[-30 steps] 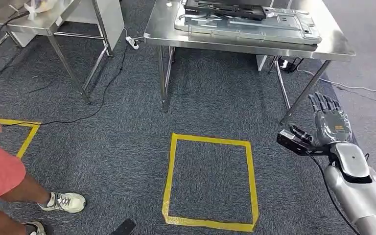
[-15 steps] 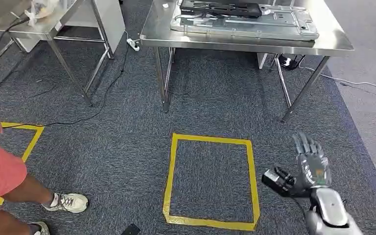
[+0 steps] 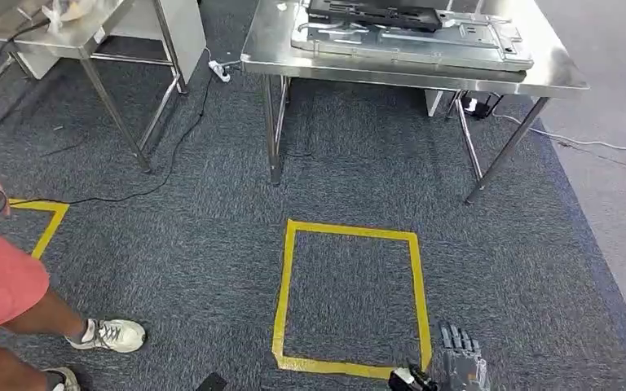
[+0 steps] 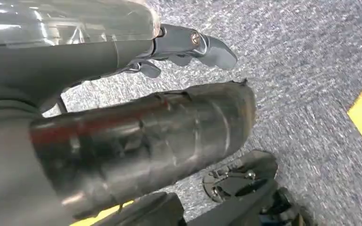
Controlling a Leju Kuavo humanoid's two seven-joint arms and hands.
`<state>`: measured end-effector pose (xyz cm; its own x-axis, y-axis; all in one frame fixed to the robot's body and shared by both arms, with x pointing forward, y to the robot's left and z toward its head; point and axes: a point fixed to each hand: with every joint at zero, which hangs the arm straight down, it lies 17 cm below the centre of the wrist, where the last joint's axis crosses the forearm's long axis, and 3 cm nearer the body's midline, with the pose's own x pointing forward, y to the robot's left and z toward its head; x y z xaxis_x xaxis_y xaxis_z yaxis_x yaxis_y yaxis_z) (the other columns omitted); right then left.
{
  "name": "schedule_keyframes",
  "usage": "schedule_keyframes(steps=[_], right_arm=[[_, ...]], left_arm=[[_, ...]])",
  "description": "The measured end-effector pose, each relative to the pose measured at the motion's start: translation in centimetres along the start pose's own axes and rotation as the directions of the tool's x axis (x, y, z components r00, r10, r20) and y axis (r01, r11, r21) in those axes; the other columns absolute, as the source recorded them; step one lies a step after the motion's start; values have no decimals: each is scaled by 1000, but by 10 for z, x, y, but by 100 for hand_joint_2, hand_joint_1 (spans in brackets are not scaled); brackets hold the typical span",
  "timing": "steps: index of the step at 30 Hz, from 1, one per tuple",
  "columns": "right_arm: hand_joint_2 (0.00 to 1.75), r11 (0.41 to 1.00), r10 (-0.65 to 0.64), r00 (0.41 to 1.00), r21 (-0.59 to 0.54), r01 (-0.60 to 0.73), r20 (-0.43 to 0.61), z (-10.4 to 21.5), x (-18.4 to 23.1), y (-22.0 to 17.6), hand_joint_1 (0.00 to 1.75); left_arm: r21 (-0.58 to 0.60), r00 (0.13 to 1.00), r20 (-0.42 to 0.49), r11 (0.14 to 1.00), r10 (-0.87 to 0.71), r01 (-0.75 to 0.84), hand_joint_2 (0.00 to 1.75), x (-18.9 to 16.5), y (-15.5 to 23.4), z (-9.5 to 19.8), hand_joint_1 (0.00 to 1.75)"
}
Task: Take the parts from the cabinet and place them on the table.
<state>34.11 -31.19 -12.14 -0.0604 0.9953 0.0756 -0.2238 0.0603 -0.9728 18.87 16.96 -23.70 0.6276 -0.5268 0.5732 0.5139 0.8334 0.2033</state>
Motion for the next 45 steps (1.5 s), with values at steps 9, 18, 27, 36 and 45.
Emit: schedule_keyframes(steps=[9, 18, 27, 36, 45], right_arm=[[0, 952, -118, 980, 264, 158, -162, 60, 4, 91, 0], [0, 907, -146, 968, 363, 212, -202, 92, 19, 124, 0], [0, 781, -212, 884, 471, 410, -417, 141, 14, 167, 0], [0, 390, -363, 501, 361, 847, -785, 207, 39, 211, 0], [0, 195, -417, 159, 83, 977, -895, 211, 55, 213, 0]], left_arm=[[15, 1000, -4, 1000, 2, -2, 0, -1, 2, 0, 0], [17, 1000, -12, 1000, 5, -4, 0, -7, 2, 2, 0], [39, 1000, -3, 999, 20, -20, 0, -7, 7, 2, 0], [-24, 992, -107, 997, 66, -69, 0, -31, -7, 8, 0], [-43, 977, -185, 992, 110, -120, 0, -56, -13, 16, 0]])
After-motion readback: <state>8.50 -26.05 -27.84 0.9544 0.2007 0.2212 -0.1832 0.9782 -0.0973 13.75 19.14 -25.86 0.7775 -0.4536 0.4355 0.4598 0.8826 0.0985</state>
